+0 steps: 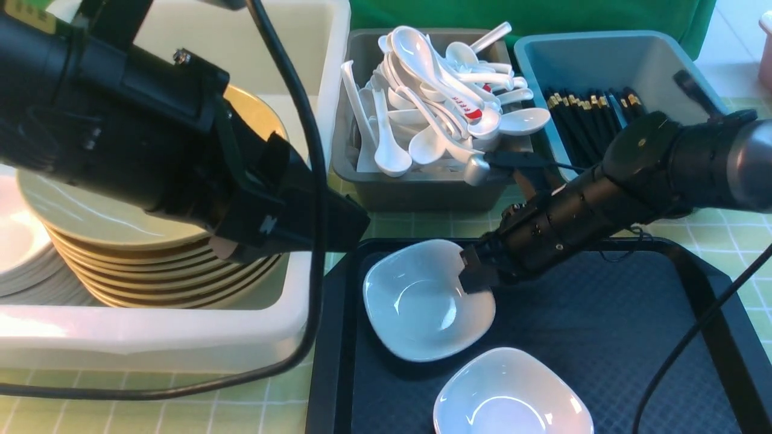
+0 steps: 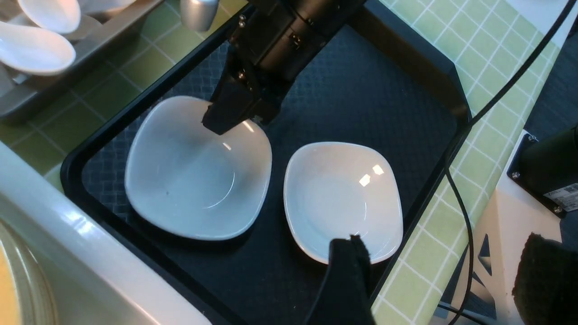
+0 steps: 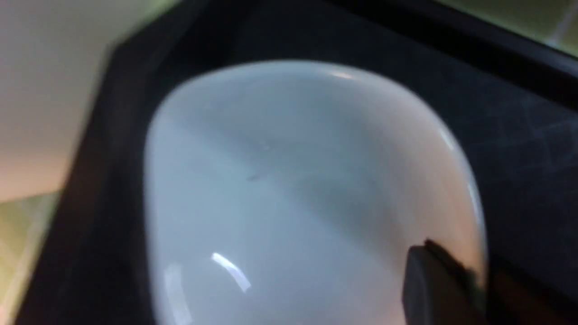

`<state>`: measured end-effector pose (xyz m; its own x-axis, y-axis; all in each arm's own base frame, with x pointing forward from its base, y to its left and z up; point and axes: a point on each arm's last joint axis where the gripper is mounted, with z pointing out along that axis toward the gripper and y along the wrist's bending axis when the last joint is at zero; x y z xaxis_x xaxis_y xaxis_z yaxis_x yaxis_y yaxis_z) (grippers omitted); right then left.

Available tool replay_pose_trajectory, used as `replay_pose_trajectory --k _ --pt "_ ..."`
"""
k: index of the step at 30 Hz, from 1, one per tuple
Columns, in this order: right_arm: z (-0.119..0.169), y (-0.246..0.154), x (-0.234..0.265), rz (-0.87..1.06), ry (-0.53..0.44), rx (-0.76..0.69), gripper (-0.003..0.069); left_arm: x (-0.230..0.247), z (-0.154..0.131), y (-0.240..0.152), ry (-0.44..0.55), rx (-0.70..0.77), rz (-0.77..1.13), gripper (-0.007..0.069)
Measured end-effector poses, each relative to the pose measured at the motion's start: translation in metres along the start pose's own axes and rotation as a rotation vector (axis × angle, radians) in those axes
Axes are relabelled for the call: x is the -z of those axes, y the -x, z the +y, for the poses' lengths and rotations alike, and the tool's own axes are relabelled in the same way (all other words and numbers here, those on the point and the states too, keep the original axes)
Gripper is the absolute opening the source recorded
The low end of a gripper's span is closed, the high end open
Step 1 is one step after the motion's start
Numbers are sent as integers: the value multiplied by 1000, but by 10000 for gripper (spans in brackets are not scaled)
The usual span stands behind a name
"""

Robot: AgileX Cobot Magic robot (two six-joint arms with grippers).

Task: On green table put chopsticks spoon bowls plates into blue grey white boxes.
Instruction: 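Reach for and grasp the small white dish on the black tray, then place the white bowl down on the black tray with the right gripper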

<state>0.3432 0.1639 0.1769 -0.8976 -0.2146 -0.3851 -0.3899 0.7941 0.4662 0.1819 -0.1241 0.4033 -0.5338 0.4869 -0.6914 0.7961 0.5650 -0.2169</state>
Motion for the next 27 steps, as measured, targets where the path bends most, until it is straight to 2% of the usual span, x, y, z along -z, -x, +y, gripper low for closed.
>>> replay_pose_trajectory --k 6,7,13,18,24,27 --pt "-18 -6 51 -74 -43 -27 49 0 0 0 1 0 1 426" --pt "-28 -18 75 -110 -77 -54 50 0 0 0 1 0 1 426" --pt "-53 -72 122 -180 -160 -188 50 0 1 1 6 0 -9 426" --pt "-67 -117 123 -191 -237 -294 50 0 1 2 14 0 -21 426" --pt "-72 -134 113 -190 -263 -369 60 0 2 2 15 0 -23 426" --pt "-74 -135 112 -199 -281 -376 94 -2 2 3 9 5 -19 426"
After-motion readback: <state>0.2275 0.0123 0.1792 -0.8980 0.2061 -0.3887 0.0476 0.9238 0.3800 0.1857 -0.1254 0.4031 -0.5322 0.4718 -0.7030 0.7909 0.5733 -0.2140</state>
